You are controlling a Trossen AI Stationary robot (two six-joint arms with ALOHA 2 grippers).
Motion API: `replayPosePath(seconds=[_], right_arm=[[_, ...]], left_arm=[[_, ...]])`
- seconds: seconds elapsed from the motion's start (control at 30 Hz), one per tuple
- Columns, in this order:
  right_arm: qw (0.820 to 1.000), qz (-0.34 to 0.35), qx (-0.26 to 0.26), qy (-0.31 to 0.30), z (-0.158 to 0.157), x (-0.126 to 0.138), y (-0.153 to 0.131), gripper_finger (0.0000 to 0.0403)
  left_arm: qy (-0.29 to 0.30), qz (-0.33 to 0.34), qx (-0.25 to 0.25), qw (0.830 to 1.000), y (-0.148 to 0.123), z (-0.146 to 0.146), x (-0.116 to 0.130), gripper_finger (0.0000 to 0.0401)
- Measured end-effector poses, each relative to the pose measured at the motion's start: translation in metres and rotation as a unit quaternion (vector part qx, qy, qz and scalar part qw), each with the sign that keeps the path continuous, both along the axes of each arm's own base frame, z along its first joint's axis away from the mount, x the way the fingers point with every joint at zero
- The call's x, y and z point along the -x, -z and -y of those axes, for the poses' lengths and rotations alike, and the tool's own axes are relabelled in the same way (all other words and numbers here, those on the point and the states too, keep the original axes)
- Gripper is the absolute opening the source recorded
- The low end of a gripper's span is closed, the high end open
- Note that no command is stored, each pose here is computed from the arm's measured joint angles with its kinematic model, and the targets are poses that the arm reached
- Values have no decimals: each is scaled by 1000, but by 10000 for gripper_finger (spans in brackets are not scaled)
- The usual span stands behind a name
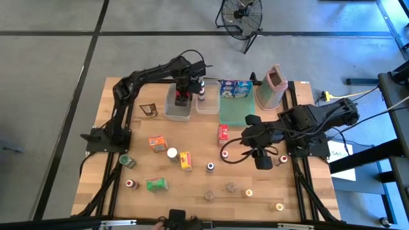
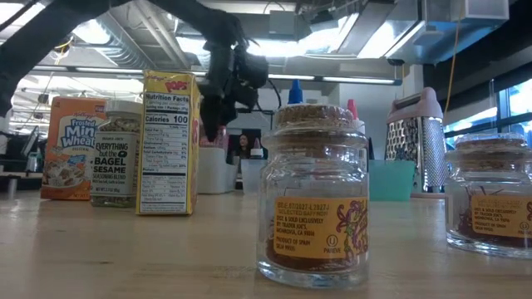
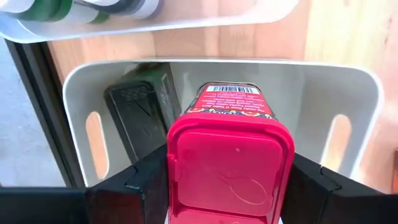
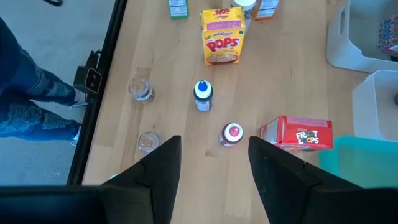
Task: Pick & Place Kitchen Items
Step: Put the red seasoning can into the gray bin
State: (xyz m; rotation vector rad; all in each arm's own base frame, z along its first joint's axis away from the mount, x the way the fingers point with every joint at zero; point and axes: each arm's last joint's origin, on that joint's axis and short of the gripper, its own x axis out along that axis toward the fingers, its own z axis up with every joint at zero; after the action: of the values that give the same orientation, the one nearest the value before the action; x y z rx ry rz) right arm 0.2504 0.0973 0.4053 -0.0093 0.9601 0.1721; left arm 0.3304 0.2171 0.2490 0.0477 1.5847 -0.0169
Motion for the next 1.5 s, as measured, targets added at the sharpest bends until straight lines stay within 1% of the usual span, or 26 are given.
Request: replayPosePath(seconds=[0.2, 0.77, 0.87, 0.97, 1.13, 1.33, 1.43, 1.5], right_arm=[[1000, 2, 0, -1, 0, 0, 0, 190], [1000, 6, -3, -1, -1, -1, -1, 190], [1000, 6, -3, -1, -2, -1, -1, 190], [1000, 6, -3, -1, -1, -1, -1, 190], [1000, 3, -2, 0, -1, 0, 0, 190], [1000, 2, 0, 2, 1, -1, 0, 190], [1000, 2, 2, 0, 2, -1, 0, 190], [1000, 1, 3, -1, 1, -1, 0, 190]], left_arm=[[16, 20, -14, 1000, -19, 17, -1, 221], [-9, 29, -14, 999, -20, 17, -3, 221], [-11, 22, -20, 1000, -13, 16, -1, 221], [-17, -1, -4, 1000, -1, 14, 6, 221], [-26, -21, 10, 999, 18, 11, 13, 221], [-26, -6, 5, 1000, 26, 10, 11, 221], [-26, 14, 21, 999, 29, 11, 9, 221], [-25, 26, 22, 999, 32, 11, 7, 221]])
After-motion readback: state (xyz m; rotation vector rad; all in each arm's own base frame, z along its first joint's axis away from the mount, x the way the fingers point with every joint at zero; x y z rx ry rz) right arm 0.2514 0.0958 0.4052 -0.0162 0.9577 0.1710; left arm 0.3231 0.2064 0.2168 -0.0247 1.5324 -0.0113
